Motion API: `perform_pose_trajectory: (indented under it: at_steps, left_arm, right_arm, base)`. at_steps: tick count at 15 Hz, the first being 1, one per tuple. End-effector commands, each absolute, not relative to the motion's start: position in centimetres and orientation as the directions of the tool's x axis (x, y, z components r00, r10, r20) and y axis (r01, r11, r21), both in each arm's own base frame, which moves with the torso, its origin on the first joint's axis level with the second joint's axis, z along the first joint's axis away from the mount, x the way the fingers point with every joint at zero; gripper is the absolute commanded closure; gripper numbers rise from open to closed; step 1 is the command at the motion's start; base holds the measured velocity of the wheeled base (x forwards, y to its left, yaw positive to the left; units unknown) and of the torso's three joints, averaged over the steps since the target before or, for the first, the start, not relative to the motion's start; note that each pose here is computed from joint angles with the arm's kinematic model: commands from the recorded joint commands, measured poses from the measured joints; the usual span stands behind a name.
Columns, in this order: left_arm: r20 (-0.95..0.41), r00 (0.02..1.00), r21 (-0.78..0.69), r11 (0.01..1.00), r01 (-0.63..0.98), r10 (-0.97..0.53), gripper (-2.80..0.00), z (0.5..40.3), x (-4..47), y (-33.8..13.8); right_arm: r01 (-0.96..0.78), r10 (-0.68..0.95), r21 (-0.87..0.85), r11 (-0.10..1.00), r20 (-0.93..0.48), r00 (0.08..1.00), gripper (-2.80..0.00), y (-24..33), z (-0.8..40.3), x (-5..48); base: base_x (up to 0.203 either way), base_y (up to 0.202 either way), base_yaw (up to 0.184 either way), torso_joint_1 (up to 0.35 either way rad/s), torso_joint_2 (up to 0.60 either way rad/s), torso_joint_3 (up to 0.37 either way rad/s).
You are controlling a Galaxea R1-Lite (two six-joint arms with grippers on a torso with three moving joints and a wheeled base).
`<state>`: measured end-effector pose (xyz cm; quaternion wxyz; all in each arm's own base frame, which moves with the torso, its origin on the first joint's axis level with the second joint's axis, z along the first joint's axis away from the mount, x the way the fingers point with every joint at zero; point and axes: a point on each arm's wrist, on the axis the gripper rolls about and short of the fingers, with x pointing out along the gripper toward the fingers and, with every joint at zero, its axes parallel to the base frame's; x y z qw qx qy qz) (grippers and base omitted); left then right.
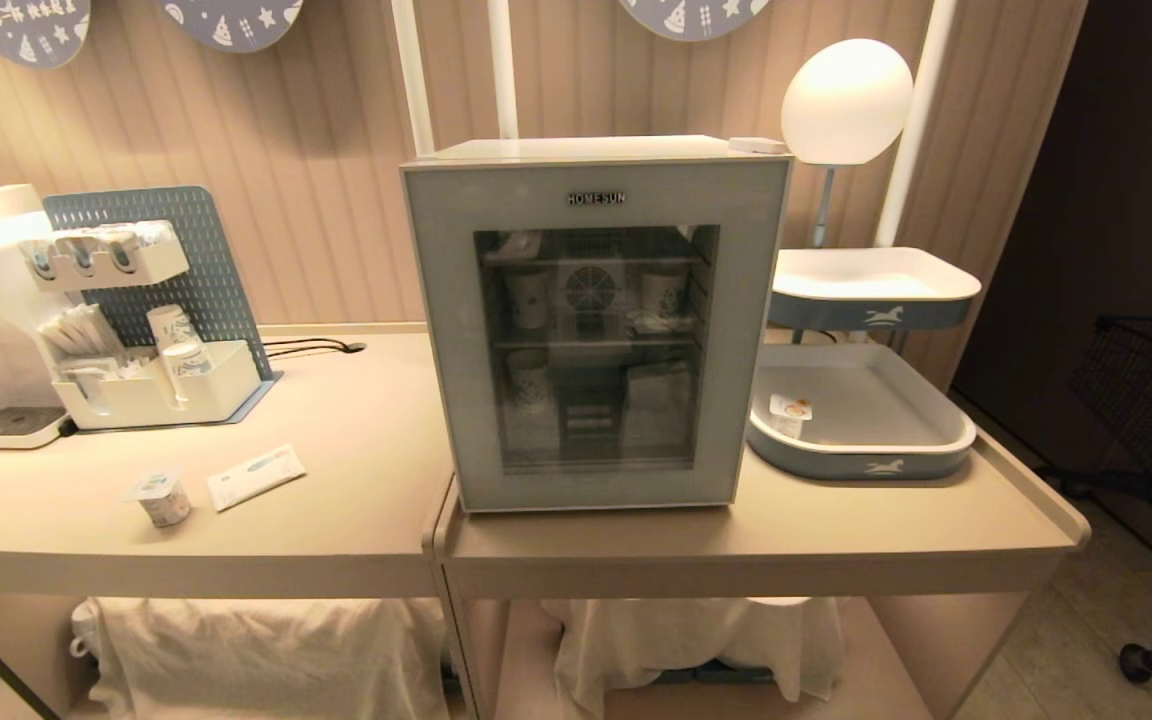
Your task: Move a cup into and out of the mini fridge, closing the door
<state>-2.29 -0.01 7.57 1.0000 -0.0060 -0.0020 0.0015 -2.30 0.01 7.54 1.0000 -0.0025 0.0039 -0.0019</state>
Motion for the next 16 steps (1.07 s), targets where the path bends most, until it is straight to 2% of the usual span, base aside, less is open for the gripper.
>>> perform_pose_trajectory:
  at_steps: [1,16]
  left_arm:
    - [0.0,1.0,-0.012,1.0,-0.003,0.003,0.0,7.49,-2.26,-0.01]
    - [0.001,1.0,-0.003,1.0,-0.002,0.002,0.0,7.52,-2.26,-0.01]
  right_arm:
    - [0.005,-0.005,-0.005,1.0,-0.009,1.0,0.0,0.01,7.53,-2.29]
    - [0.005,-0.005,-0.004,1.0,-0.007,1.0,0.0,0.01,7.54,-2.3]
  base:
    - [0.0,0.0,0.0,0.0,0.0,0.0]
    - [0.0,0.0,0.0,0.0,0.0,0.0]
